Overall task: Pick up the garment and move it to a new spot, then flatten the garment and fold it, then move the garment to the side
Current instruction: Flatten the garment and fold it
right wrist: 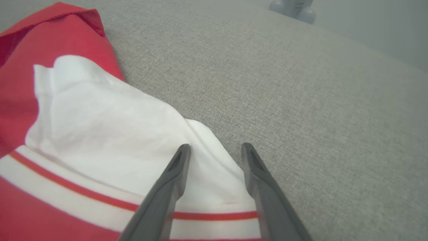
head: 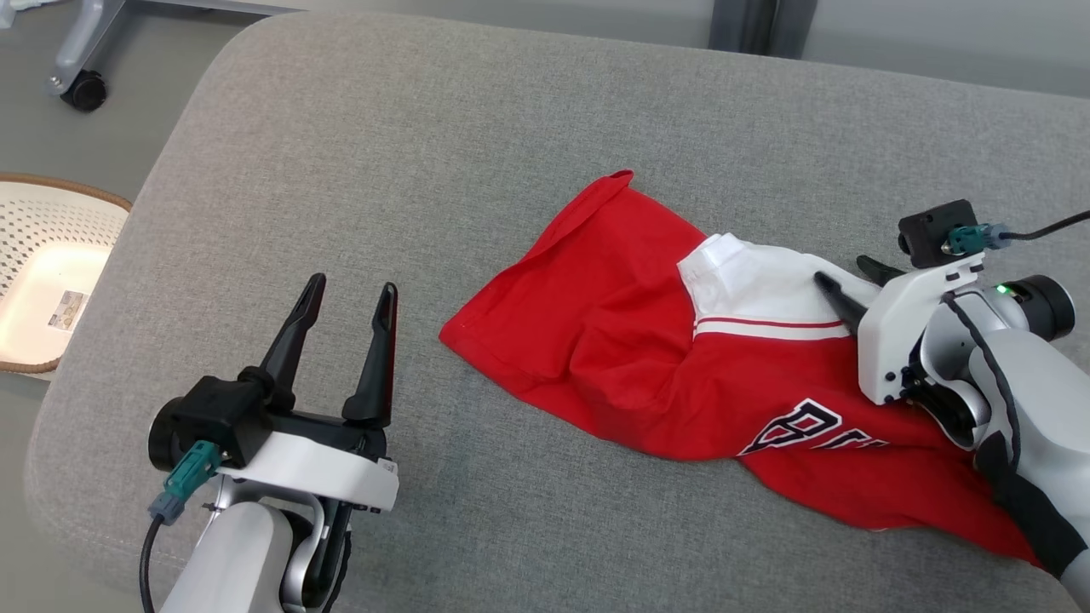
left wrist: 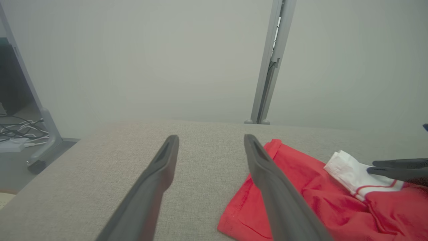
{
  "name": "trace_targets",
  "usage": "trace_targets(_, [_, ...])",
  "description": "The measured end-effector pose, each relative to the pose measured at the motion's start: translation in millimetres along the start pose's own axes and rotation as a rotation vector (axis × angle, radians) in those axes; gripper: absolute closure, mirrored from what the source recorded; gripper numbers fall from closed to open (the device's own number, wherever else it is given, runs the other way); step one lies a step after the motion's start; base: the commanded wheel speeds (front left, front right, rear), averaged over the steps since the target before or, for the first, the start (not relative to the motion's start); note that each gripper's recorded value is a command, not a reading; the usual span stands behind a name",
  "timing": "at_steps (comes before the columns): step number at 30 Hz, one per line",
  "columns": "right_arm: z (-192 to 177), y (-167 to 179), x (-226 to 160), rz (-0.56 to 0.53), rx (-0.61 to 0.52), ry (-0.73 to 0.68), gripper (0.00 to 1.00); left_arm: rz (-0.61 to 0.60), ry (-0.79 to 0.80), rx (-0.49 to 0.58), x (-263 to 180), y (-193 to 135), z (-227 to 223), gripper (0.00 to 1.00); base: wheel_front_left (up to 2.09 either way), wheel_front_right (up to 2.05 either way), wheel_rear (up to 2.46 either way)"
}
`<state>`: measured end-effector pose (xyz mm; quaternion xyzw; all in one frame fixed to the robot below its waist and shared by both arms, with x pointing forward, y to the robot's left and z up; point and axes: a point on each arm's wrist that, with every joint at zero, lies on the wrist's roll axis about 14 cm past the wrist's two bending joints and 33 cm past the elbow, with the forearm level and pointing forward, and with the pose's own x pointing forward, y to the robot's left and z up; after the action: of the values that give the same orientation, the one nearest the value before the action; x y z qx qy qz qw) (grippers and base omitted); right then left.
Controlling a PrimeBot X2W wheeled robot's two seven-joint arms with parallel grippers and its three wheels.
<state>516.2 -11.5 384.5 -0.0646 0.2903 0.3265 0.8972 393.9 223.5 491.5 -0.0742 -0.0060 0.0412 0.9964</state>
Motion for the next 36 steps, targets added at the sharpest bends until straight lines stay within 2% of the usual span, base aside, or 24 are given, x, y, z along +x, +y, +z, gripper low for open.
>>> trace_targets(12, [43.0, -9.5, -24.0, -0.022, 0.045, -0.23, 1.0, -0.037, -0.014, 0.011, 10.3, -8.3, 1.0, 0.0, 0.0, 0.0, 0.0])
trace_targets(19, [88.1, -40.0, -70.3, -0.118, 0.101, -0.512, 1.0, -0.054, -0.031, 0.023, 9.4, -12.6, 6.3, 0.0, 0.0, 0.0, 0.0])
trace_targets(20, [89.9, -43.5, -77.6, -0.132, 0.113, -0.54, 0.71, -0.054, -0.034, 0.026, 9.3, -12.6, 7.3, 0.0, 0.0, 0.0, 0.0])
trace_targets(21, [90.9, -47.1, -85.0, -0.147, 0.12, -0.562, 0.28, -0.056, -0.036, 0.027, 8.7, -13.1, 7.8, 0.0, 0.0, 0.0, 0.0])
trace_targets(22, [91.3, -50.6, -92.3, -0.163, 0.12, -0.581, 0.0, -0.057, -0.036, 0.027, 8.2, -13.4, 7.9, 0.0, 0.0, 0.0, 0.0])
trace_targets(27, [93.5, -55.4, -127.7, -0.222, 0.106, -0.667, 0.0, -0.065, -0.047, 0.038, 5.1, -15.0, 12.6, 0.0, 0.0, 0.0, 0.0])
trace_targets(36, [72.2, -31.6, -182.8, -0.295, 0.131, -0.741, 0.0, -0.083, -0.05, 0.047, -12.1, -19.9, 21.1, 0.0, 0.0, 0.0, 0.0])
